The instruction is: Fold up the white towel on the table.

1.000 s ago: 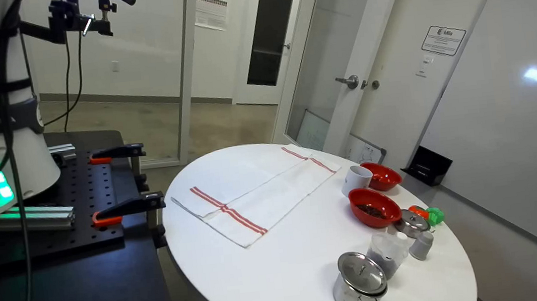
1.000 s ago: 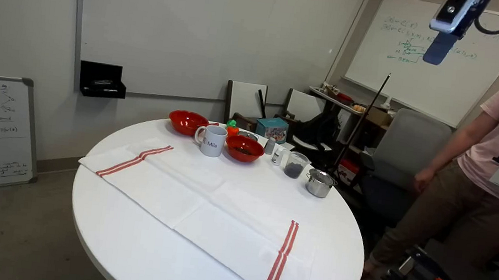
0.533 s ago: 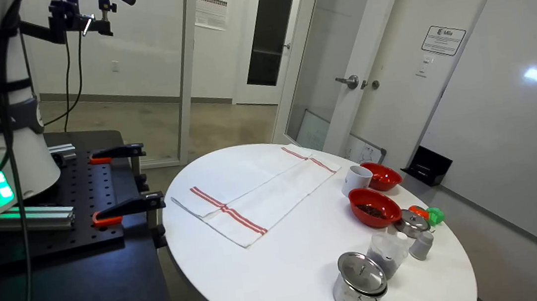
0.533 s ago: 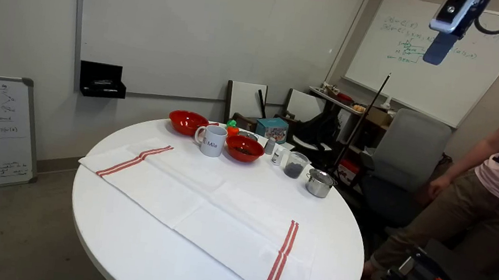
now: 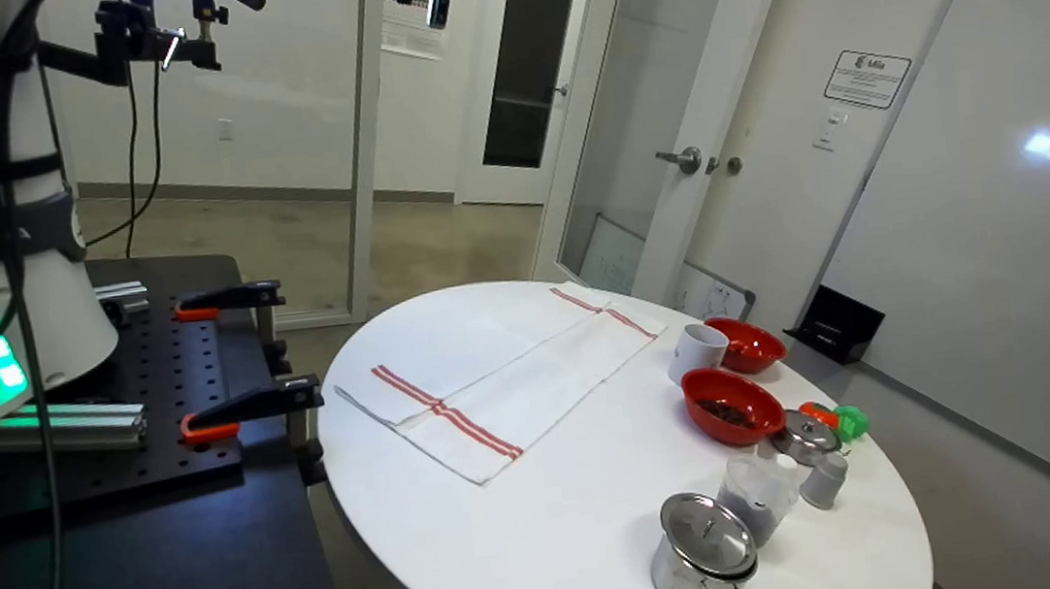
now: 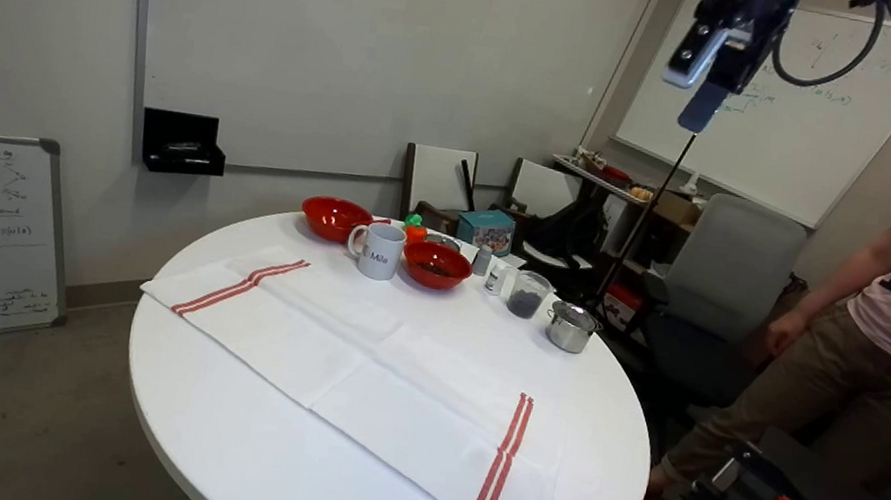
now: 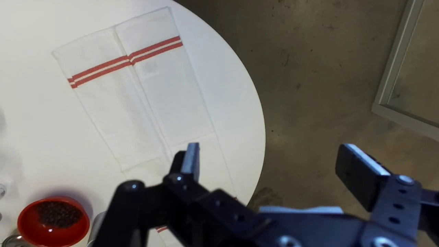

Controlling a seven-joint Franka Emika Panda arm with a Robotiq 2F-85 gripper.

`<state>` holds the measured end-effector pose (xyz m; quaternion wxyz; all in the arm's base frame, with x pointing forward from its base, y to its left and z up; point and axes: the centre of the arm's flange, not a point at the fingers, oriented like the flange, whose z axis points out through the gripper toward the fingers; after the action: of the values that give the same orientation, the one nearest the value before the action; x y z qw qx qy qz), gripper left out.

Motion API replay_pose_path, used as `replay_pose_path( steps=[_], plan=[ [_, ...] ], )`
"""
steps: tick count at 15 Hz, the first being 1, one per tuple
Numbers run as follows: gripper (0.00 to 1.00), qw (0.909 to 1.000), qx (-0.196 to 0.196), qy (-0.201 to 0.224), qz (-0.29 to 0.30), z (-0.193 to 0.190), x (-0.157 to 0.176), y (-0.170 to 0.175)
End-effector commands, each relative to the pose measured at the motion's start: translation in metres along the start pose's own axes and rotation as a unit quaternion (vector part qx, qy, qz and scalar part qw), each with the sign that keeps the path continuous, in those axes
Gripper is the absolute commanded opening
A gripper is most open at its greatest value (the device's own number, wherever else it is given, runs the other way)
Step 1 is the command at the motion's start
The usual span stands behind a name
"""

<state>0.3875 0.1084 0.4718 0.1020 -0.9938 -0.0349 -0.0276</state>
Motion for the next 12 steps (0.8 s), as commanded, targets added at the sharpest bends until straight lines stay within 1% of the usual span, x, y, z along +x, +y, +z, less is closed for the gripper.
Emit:
replay_pose_path(
  steps=[1, 3, 6, 7, 8, 12],
  plan=[
    [1.00, 0.9997, 0.017, -0.014, 0.012, 0.018, 0.054, 0.012],
    [1.00, 0.9995, 0.021, -0.016, 0.020, 0.024, 0.073, 0.023],
    [1.00, 0.9989, 0.014, -0.012, 0.043, 0.030, 0.095, 0.040],
    [1.00, 0.9987, 0.017, -0.019, 0.043, 0.030, 0.098, 0.043],
    [1.00, 0.9989, 0.009, -0.014, 0.043, 0.031, 0.077, 0.039],
    [1.00, 0.9986, 0.009, -0.018, 0.048, 0.036, 0.089, 0.044]
  ],
)
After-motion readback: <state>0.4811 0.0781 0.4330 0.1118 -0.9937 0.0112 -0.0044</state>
